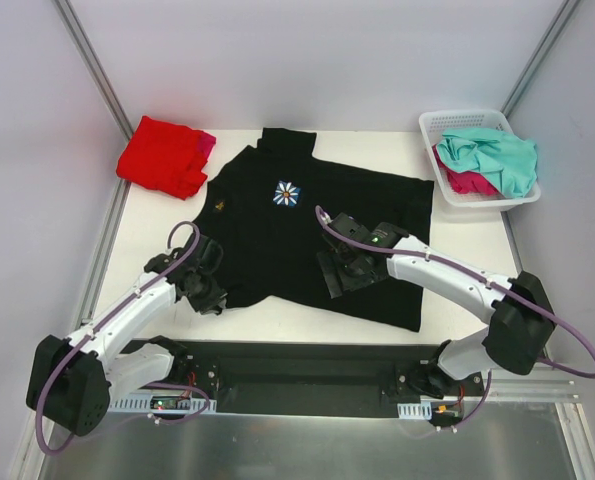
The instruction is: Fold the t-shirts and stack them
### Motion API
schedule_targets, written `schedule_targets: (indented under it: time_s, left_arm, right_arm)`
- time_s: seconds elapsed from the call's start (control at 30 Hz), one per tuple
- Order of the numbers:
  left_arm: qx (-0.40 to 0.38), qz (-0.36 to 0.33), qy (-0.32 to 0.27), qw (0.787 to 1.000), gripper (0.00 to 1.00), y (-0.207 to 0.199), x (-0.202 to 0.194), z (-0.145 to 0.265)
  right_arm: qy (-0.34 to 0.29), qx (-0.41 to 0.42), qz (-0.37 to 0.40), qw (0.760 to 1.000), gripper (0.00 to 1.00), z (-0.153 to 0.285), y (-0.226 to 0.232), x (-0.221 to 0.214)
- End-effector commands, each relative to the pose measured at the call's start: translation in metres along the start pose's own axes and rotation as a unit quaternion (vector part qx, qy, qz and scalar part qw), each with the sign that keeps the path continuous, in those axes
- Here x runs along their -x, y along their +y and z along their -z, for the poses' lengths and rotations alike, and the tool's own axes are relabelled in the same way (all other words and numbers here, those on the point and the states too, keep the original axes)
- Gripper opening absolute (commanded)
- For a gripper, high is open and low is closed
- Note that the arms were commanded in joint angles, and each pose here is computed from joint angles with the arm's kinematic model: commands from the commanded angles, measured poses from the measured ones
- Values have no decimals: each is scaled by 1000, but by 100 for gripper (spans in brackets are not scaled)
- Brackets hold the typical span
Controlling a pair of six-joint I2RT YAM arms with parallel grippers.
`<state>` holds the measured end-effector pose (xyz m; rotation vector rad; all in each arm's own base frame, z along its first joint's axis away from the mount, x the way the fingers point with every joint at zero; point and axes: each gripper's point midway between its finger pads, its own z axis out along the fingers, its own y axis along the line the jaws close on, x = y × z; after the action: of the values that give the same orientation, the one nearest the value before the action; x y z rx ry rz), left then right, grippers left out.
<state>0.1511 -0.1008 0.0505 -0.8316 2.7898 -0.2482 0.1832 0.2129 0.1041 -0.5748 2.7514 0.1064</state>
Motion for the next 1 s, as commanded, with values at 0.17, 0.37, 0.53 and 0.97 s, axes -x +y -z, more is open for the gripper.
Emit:
schedule_targets:
  time_s: [0.17, 0.37, 0.53, 0.97]
  left_arm:
    - [23, -15, -23, 999, 0, 1, 12, 1]
    - [7, -35, -43, 998, 0, -28, 35, 20]
    - [-11, -58, -82, 995, 0, -68, 72, 51]
    - [-20, -79, -54, 995, 0, -107, 86, 52]
  right_arm:
    - [-13, -9, -6, 1000, 80, 11, -11, -3]
    - [-13, -11, -8, 1000, 80, 10, -12, -4]
    - [-13, -16, -7, 1000, 80, 9, -14, -4]
    - [-12, -25, -10, 1000, 80, 8, -25, -11]
